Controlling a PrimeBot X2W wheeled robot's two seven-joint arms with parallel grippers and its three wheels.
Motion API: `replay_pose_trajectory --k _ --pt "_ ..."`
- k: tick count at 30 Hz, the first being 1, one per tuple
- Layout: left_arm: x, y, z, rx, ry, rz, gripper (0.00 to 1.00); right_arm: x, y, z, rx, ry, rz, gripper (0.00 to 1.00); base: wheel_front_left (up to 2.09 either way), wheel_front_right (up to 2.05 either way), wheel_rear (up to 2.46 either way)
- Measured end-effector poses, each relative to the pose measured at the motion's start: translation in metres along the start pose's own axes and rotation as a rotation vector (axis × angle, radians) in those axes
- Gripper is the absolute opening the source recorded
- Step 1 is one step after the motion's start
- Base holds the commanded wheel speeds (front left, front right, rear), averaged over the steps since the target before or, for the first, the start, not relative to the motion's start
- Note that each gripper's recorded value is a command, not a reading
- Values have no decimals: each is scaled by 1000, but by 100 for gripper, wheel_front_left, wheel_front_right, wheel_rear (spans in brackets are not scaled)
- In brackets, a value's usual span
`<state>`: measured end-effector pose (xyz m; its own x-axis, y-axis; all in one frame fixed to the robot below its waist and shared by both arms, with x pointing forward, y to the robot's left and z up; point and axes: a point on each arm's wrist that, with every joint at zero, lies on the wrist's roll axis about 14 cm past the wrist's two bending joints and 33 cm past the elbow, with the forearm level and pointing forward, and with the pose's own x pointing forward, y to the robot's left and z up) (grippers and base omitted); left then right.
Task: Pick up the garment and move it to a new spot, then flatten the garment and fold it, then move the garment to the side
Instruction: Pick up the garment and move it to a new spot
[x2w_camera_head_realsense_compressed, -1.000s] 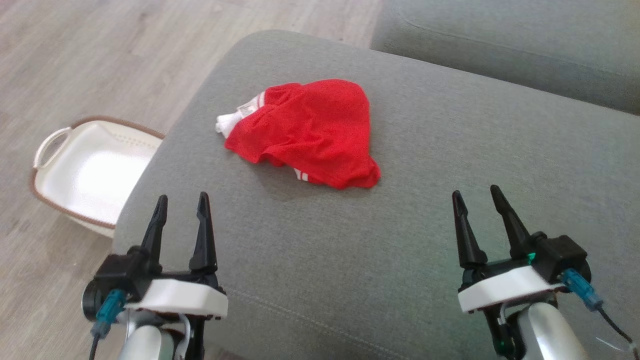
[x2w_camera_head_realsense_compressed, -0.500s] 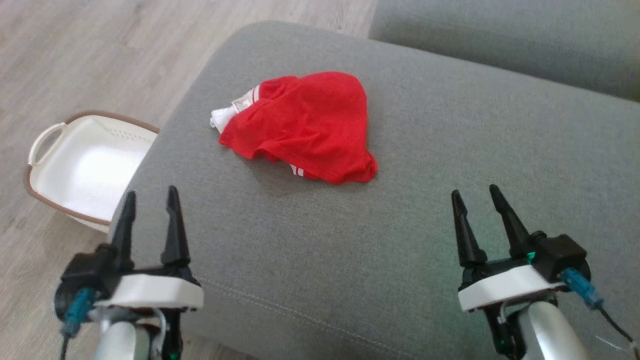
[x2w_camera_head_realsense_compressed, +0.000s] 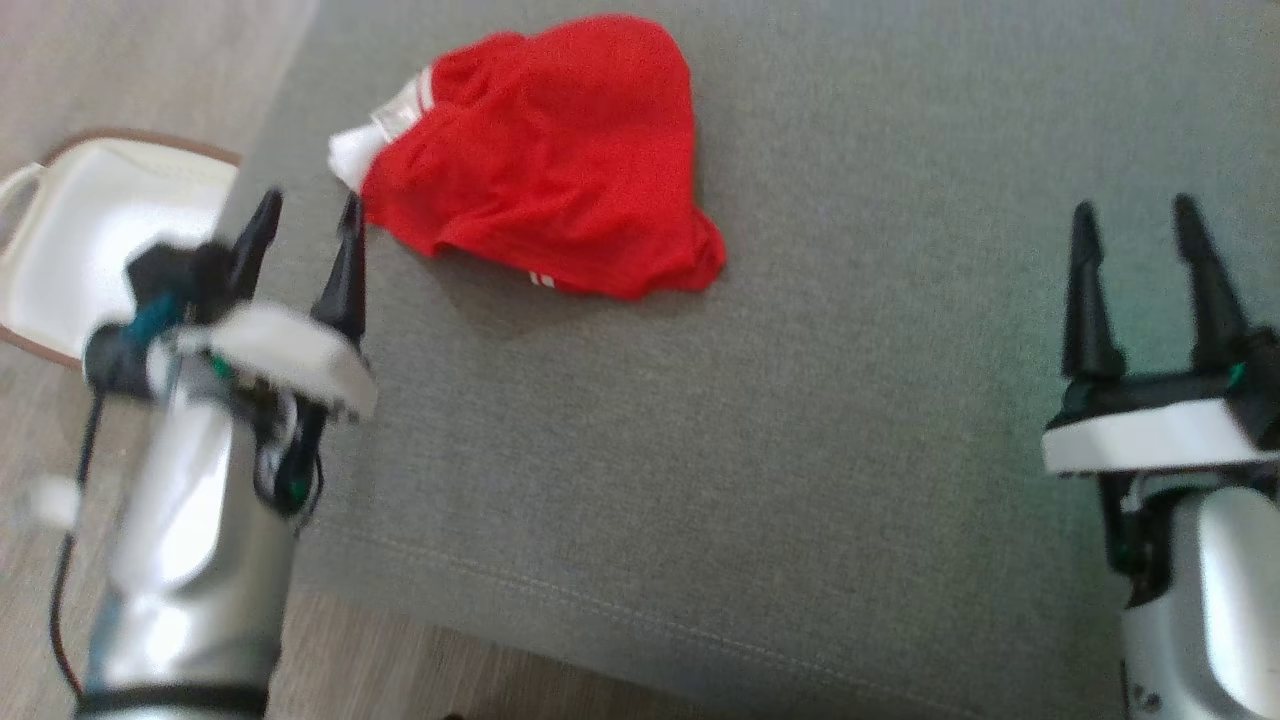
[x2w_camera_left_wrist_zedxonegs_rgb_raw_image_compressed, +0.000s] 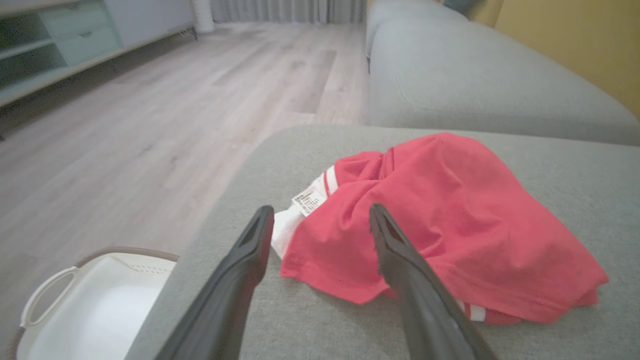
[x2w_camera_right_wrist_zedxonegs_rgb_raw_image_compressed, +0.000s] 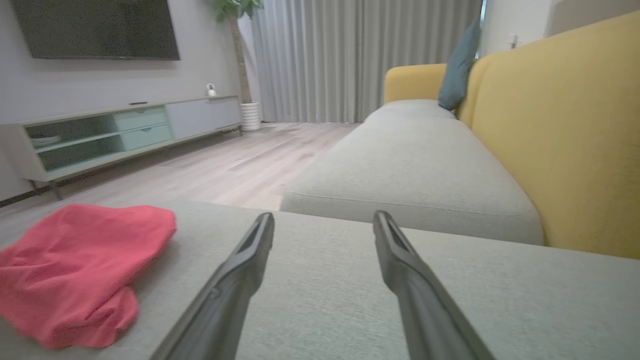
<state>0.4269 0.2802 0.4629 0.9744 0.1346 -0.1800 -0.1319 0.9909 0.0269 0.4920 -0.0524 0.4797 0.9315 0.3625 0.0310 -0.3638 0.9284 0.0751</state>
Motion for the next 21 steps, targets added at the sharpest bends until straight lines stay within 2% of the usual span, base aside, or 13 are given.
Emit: replay_pose_trajectory --k 8,12,18,19,20,21 --pt "56 -20 -48 94 277 -112 100 10 -26 -20 -20 40 -55 100 0 0 0" --pt "65 -28 -77 116 409 -148 100 9 -33 -30 -19 66 -68 100 0 0 0" --pt "71 -25 -97 136 483 -153 100 7 -42 -35 -29 78 -88 100 0 0 0" --pt "72 -25 -98 132 489 -153 73 7 -43 -35 -31 77 -90 100 0 0 0" --pt "73 -26 -99 129 491 -154 4 8 -43 -34 -33 77 -92 100 0 0 0" --pt "74 -26 -98 125 483 -154 0 8 -44 -33 -35 73 -94 100 0 0 0"
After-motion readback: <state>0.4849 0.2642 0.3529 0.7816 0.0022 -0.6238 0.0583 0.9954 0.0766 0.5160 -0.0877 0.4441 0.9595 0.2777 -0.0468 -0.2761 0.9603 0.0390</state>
